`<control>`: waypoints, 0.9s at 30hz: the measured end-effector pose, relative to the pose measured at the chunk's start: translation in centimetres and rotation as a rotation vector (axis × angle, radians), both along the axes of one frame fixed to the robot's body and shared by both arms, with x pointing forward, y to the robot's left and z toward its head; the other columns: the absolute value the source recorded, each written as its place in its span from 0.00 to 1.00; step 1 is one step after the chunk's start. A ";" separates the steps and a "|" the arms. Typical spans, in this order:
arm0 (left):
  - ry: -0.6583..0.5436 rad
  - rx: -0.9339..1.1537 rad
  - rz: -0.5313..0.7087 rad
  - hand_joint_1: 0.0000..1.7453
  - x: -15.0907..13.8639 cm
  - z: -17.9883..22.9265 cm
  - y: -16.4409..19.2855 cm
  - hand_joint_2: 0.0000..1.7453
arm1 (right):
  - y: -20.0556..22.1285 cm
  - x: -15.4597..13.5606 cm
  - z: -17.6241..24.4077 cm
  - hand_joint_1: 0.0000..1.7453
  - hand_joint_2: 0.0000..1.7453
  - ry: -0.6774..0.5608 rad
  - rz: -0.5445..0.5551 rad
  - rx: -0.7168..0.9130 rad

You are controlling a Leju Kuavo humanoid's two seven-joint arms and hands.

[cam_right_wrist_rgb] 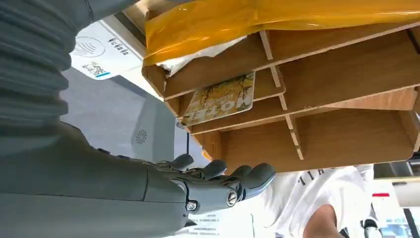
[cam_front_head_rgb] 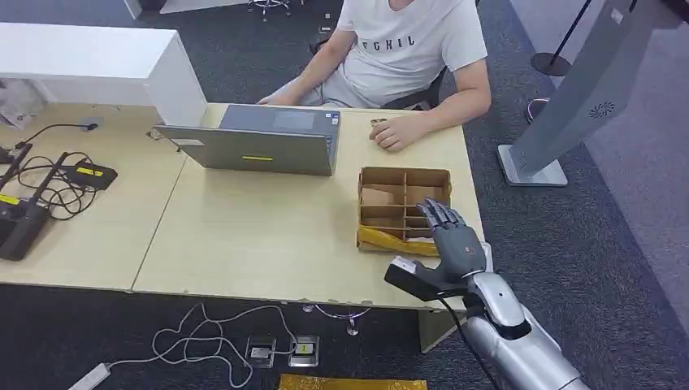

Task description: Pass the card to the sensor for recognition and then transmit it.

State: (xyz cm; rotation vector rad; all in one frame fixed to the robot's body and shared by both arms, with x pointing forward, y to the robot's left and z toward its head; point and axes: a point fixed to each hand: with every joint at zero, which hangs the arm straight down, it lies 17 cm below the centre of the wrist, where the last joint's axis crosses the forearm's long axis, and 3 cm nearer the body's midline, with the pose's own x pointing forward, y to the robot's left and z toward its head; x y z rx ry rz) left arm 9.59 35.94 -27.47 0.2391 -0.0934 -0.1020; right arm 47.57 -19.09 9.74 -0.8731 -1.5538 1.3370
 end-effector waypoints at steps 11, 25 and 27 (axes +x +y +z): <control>-0.004 -0.009 -0.014 0.00 0.1 0.0 -0.2 0.00 | 0.5 1.3 1.9 0.00 1.00 -0.041 0.026 -0.024; -0.005 -0.010 -0.022 0.00 0.2 0.0 -0.2 0.00 | 0.9 2.6 2.9 0.00 1.00 -0.062 0.044 -0.018; -0.007 -0.010 -0.023 0.00 0.2 0.0 -0.2 0.00 | 0.9 3.1 3.0 0.00 1.00 -0.063 0.042 -0.012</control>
